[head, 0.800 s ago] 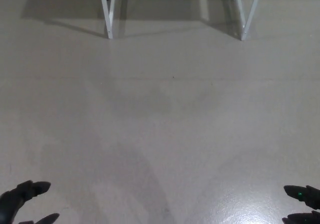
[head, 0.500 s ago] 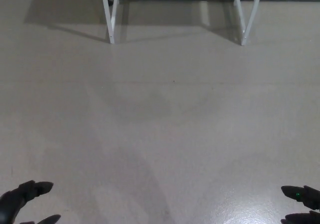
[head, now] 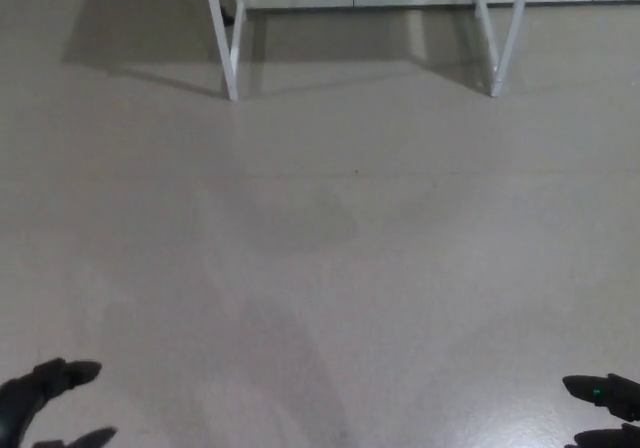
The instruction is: The robot walk towards a table in front and click the button on the base of the boilling pot using its left middle finger
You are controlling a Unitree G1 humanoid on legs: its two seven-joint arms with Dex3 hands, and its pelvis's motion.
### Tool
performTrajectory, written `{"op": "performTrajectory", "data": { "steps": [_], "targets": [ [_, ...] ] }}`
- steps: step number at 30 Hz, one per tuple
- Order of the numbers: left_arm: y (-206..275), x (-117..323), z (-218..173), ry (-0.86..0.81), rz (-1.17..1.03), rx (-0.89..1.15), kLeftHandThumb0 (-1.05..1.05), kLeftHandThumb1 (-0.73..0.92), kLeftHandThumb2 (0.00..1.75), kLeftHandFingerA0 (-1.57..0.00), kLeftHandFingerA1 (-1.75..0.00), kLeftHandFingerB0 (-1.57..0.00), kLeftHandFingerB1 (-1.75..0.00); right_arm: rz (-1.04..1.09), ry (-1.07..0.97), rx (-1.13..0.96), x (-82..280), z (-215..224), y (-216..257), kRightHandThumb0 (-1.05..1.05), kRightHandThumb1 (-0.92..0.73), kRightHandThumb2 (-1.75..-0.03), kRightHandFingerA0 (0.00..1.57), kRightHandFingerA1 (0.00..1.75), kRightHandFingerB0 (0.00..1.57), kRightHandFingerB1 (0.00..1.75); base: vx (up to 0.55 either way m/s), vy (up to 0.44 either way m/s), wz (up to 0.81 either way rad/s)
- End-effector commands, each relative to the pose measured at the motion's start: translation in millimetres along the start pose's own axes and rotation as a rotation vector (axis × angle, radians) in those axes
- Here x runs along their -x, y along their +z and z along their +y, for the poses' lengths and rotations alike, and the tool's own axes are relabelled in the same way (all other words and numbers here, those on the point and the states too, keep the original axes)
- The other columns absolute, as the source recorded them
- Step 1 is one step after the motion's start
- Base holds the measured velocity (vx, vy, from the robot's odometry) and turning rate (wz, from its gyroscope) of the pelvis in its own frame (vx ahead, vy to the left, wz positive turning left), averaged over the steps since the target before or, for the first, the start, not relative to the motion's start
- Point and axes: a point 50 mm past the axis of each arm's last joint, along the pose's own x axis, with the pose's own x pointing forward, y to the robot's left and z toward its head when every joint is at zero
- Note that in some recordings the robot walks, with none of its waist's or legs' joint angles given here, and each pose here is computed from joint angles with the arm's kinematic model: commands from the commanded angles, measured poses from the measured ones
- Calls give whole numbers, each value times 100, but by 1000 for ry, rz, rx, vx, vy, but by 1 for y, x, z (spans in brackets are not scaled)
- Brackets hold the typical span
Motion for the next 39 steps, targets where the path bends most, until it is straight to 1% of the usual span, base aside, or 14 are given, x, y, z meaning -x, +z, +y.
{"op": "performTrajectory", "data": {
  "steps": [1,6,10,15,21,27,28,32,37,38,39],
  "targets": [
    [-3,2,3,-7,0,-11,-40,53,56,-42,-39,-31,-31,1,-3,30,1,-2,-1,-42,-57,-57,54,42,28,33,41,86,-3],
    [-2,2,3,-10,0,-2,-40,53,56,-42,-40,-31,-32,4,0,25,1,-1,-2,-43,-57,-57,54,43,28,33,90,185,-12],
    [-3,2,2,-14,4,-11,-39,54,56,-42,-39,-31,-32,11,3,38,1,-1,-2,-43,-58,-58,55,41,28,33,147,391,-3],
    [-3,2,3,-17,6,-3,-39,53,56,-43,-39,-31,-31,7,1,37,1,-1,-2,-43,-57,-57,55,43,28,33,201,108,5],
    [-3,3,2,-19,5,-33,-40,54,56,-43,-39,-31,-32,13,5,36,2,-1,-3,-42,-58,-58,54,42,27,33,227,-65,10],
    [-3,2,3,-21,5,-42,-41,55,57,-43,-39,-31,-31,11,2,49,1,-1,-1,-43,-58,-58,55,42,27,33,242,-261,30],
    [-3,3,2,-23,6,-38,-41,54,57,-42,-39,-31,-31,11,2,52,1,-1,-2,-51,-46,-74,51,53,23,43,247,-171,5],
    [-4,3,2,-22,14,-50,-41,55,57,-43,-39,-31,-31,14,5,65,2,0,-3,-52,-47,-75,52,53,23,43,257,-80,-4],
    [-4,3,2,-18,12,-52,-42,54,57,-44,-39,-32,-32,11,10,65,2,0,-2,-53,-47,-75,51,54,23,43,209,78,-16],
    [-4,3,2,-17,13,-53,-42,54,57,-44,-39,-32,-32,10,10,65,2,0,-2,-53,-47,-75,51,54,23,43,333,180,-20],
    [-4,3,2,-18,12,-53,-42,54,57,-44,-39,-32,-32,14,8,65,2,0,-3,-44,-58,-58,55,42,28,33,334,288,-26]
  ]
}}
